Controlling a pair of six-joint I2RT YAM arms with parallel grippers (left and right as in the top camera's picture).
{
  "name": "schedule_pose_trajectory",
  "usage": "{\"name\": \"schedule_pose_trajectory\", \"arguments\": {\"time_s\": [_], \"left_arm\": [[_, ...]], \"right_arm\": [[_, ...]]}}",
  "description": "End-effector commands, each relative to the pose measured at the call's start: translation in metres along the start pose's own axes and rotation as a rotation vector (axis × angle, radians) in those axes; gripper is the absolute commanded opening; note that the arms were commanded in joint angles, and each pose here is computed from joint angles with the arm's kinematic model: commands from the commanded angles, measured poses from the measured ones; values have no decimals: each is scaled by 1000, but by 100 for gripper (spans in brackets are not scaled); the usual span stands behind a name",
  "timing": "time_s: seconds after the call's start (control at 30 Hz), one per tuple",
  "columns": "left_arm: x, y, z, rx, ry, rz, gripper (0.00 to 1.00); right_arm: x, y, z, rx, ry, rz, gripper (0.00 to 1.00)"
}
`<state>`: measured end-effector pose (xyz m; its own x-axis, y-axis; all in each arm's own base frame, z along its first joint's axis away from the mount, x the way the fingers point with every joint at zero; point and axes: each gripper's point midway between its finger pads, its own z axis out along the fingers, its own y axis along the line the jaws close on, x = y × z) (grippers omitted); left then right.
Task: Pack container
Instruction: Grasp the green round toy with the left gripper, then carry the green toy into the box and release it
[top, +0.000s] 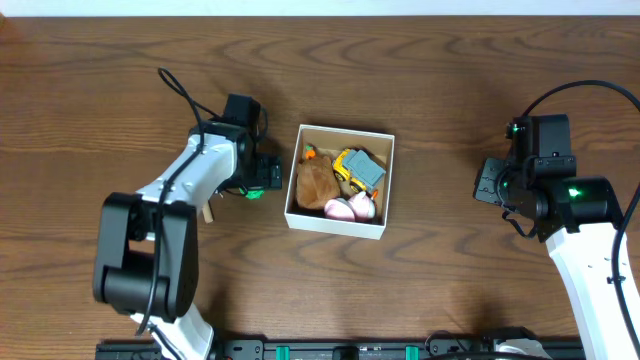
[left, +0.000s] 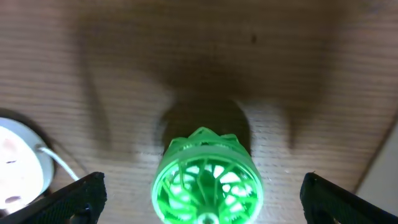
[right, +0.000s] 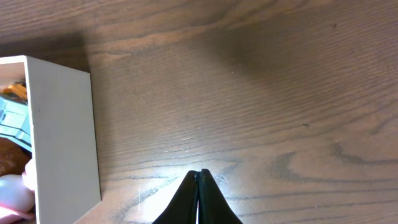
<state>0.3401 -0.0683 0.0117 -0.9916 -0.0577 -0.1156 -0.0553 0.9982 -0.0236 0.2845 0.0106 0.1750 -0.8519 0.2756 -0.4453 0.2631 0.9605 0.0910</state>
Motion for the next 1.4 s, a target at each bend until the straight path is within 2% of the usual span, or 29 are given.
{"name": "schedule_pose_trajectory", "arguments": {"time_s": [0.0,0.2,0.27,0.33,0.47,0.6,0.73,0.87,1.0,1.2,1.37], "left_arm": [[0,3,11,-18,22,-18,100],[2,4,20,-22,39,-18,100],[1,4,20,-22,38,-18,96],[1,4,20,-22,37,-18,87],[2,2,20,-14,42,-18,62],[3,0,19,0,45,-18,55],[2,0,18,0,42,-18,41],[-3,-1,10,7,14,-18,41],[-14,-4,-17,25,-51,-18,34],[-25,-13,-90,77,-197,-4,34],[-17,-50,-152,220,-338,78,33]], "right_arm": [[4,-2,3,4,15,-12,4],[4,-2,3,4,15,-12,4],[3,-2,3,4,15,-12,4],[3,-2,3,4,15,-12,4],[3,-2,3,5,15,-12,5],[3,-2,3,5,15,-12,5],[3,-2,3,5,15,-12,5],[3,-2,3,5,15,-12,5],[3,-2,3,5,15,-12,5],[3,-3,3,8,13,-12,5],[4,-3,4,8,13,-12,6]]}}
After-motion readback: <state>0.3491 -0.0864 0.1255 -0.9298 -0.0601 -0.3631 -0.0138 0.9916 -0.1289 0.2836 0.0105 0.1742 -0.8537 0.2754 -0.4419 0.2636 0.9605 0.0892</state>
